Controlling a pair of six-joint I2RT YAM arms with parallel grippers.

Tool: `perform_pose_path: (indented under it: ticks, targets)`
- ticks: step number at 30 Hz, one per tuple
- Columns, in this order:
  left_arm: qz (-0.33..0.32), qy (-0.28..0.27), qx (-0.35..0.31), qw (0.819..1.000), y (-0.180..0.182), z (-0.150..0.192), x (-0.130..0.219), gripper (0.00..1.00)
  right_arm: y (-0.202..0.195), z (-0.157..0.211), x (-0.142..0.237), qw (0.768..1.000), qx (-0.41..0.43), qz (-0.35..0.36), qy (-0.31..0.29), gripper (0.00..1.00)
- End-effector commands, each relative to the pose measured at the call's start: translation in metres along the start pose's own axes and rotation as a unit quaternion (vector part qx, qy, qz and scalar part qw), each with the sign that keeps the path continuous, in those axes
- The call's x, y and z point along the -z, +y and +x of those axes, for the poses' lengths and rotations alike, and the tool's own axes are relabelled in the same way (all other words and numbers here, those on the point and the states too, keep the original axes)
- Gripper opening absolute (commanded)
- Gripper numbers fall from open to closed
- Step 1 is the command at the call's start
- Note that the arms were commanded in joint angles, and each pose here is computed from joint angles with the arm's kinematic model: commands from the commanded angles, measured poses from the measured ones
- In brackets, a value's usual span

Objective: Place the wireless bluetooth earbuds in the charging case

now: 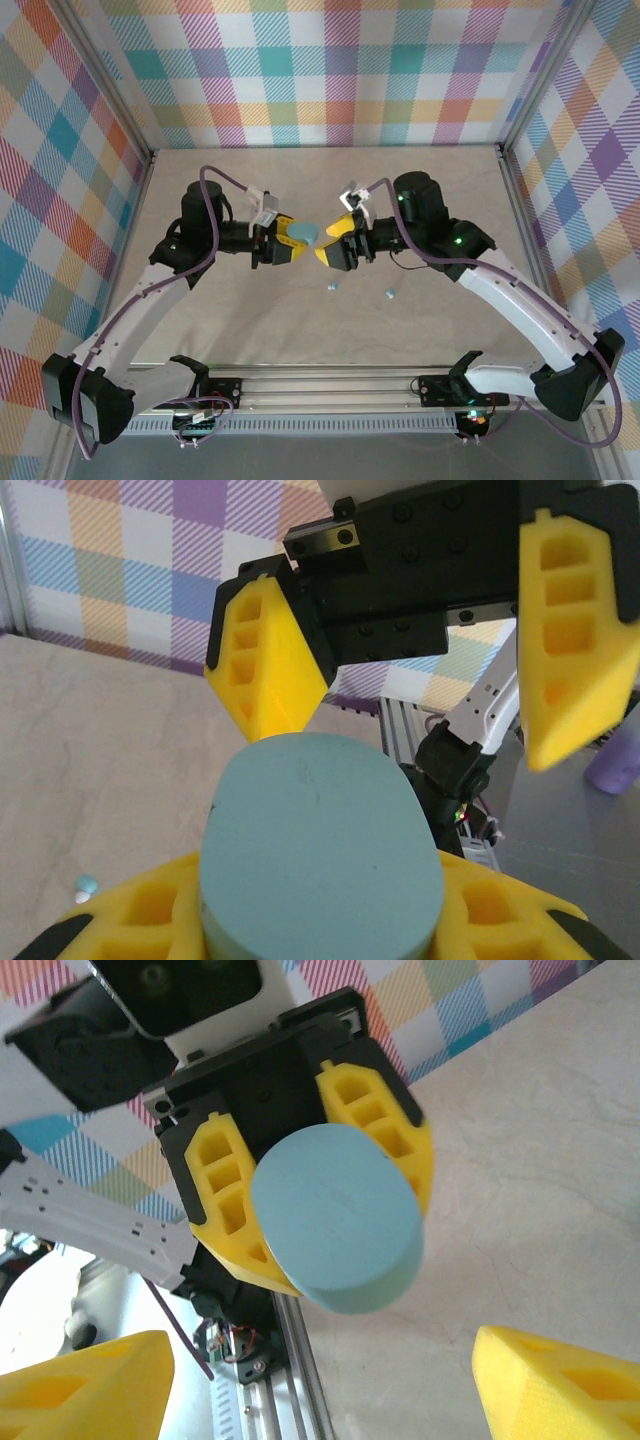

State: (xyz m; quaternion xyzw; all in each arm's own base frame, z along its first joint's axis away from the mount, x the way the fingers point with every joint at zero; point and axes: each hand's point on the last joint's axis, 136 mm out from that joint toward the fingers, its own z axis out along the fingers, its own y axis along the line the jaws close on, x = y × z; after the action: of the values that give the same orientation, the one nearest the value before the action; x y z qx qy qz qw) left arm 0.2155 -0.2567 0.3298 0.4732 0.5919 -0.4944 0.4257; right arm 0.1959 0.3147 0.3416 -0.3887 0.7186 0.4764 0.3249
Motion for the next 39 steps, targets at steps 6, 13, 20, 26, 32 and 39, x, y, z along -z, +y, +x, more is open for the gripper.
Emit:
perform_pose_path:
  ticks: [6, 13, 20, 26, 32, 39]
  targets:
    - [0.035, 0.005, -0.018, 0.999, -0.014, -0.008, -0.007, 0.00, -0.006, -0.006, -0.013, 0.999, 0.036, 0.008, 0.021, 0.79]
    - [0.040, 0.009, -0.024, 0.999, -0.019, -0.009, -0.006, 0.00, -0.031, -0.001, -0.017, 0.996, 0.026, 0.071, 0.041, 0.77]
    - [0.046, 0.010, -0.025, 0.999, -0.023, -0.006, -0.005, 0.00, -0.060, -0.012, 0.007, 0.982, 0.034, 0.182, 0.018, 0.72]
    - [0.047, 0.006, -0.026, 0.999, -0.023, -0.007, -0.005, 0.00, -0.074, -0.016, 0.008, 0.980, 0.009, 0.199, 0.021, 0.72]
    - [0.058, 0.008, -0.022, 0.998, -0.028, -0.004, -0.008, 0.00, -0.078, -0.024, 0.006, 0.980, -0.003, 0.200, 0.006, 0.72]
    - [0.059, 0.007, -0.023, 0.998, -0.030, -0.003, -0.008, 0.00, -0.089, -0.035, 0.016, 0.975, -0.024, 0.222, -0.020, 0.70]
